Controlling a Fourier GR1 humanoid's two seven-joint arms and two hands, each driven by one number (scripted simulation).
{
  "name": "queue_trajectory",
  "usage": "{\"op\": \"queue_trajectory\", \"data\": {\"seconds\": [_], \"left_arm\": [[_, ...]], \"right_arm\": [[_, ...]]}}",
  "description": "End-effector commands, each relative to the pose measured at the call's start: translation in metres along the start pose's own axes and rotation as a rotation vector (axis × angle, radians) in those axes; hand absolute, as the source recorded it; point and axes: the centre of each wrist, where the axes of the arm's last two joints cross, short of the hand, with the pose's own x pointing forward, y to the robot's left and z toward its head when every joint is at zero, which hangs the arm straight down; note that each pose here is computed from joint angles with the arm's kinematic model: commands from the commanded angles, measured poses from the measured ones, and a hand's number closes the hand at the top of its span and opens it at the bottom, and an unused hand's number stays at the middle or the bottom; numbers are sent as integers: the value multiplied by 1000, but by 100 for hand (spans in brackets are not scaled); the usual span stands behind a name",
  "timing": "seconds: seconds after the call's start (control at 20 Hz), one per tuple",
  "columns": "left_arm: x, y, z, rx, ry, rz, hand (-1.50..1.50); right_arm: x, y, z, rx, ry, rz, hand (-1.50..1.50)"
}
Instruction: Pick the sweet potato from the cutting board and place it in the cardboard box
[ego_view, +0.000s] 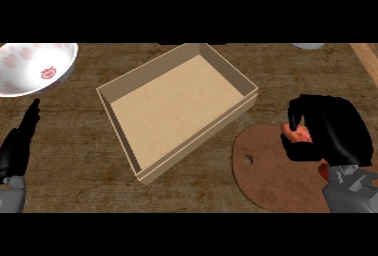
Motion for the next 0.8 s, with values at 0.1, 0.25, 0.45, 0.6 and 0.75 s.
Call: {"op": "queue_trajectory", "data": {"seconds": [0.1,0.25,0.45,0.6,0.75], "left_arm": [[3,3,11,-5,-12,2,0],[1,-6,17,-26,10,8,0],[-4,-2,3,-1,-15,-6,0],[9,1,-5,-16,-19,11,0],[3,-3,2,-27,-31,-6,0]], "right_arm": [[30,-43,7,-148,-152,-62,150],[53,-35,-14,-132,-185,-91,150],[96,-55,-35,-94,-232,-208,150],[112,-72,-60,-74,-203,-291,150],[145,-75,-69,-84,-187,-360,150]]}}
